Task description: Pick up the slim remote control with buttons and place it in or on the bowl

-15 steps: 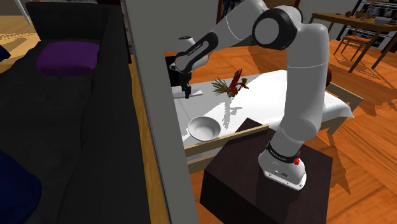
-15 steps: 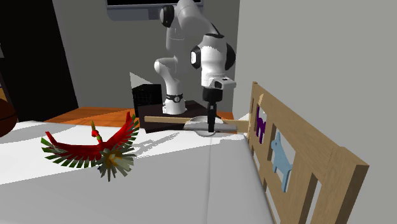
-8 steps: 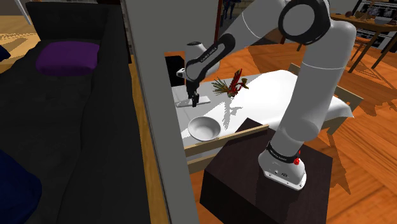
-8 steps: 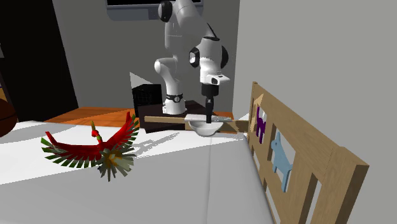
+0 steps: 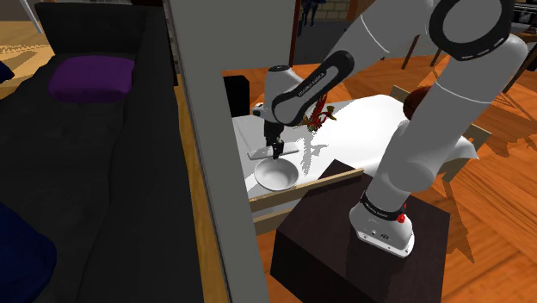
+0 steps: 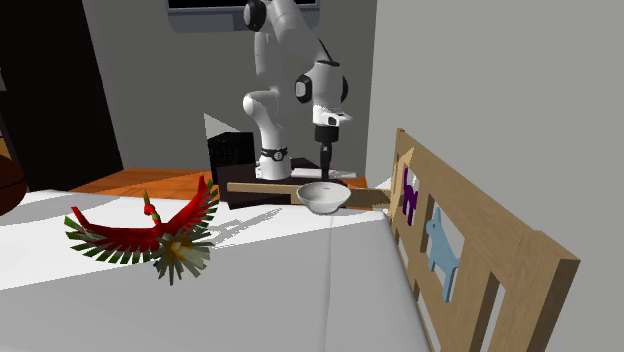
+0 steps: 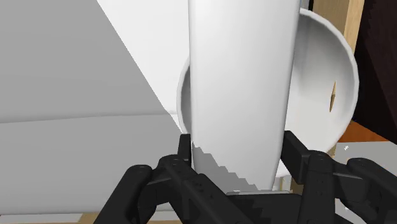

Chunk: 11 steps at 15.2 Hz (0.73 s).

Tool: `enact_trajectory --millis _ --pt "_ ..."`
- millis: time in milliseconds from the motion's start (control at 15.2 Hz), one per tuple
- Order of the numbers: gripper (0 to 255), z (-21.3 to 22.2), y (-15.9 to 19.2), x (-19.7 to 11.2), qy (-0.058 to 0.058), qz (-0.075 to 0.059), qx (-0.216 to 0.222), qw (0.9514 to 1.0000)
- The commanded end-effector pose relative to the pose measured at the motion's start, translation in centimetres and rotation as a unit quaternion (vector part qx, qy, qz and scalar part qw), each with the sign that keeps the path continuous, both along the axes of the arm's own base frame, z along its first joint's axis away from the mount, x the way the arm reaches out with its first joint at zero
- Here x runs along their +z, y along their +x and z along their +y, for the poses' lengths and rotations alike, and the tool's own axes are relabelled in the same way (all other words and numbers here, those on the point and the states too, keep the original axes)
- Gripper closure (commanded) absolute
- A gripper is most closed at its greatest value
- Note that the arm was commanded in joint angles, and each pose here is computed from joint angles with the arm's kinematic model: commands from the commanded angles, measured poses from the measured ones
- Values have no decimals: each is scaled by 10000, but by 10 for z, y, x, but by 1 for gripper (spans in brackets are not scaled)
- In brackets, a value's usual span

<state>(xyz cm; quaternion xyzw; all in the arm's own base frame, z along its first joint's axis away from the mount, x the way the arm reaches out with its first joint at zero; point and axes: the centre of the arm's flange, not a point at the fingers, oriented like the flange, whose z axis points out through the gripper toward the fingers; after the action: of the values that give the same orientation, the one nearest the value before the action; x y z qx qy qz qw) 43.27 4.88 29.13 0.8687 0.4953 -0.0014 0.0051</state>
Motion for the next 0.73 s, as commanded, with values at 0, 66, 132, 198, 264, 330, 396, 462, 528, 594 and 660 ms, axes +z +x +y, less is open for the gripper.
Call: enact_trajectory --millis 0,66,132,198,264,330,396,462,528,594,660 --pt "255 12 -26 1 -2 -1 -3 10000" --pt "255 19 -41 1 -2 -1 -3 10000" --pt "255 19 -41 -4 -2 -1 -3 10000" --pt "255 19 -41 -9 -2 -1 -3 10000" --pt "255 19 -41 -15 -2 -1 -3 10000" --pt "255 19 -41 -20 -2 -1 -3 10000" --pt "255 19 -41 -25 -2 -1 -3 10000" --pt "255 19 -41 -30 -2 -1 -3 10000" --pt "255 19 -41 -36 -2 -1 -3 10000" --pt "255 19 -41 -41 -2 -1 -3 10000" --pt "255 19 -41 -46 -2 -1 -3 10000"
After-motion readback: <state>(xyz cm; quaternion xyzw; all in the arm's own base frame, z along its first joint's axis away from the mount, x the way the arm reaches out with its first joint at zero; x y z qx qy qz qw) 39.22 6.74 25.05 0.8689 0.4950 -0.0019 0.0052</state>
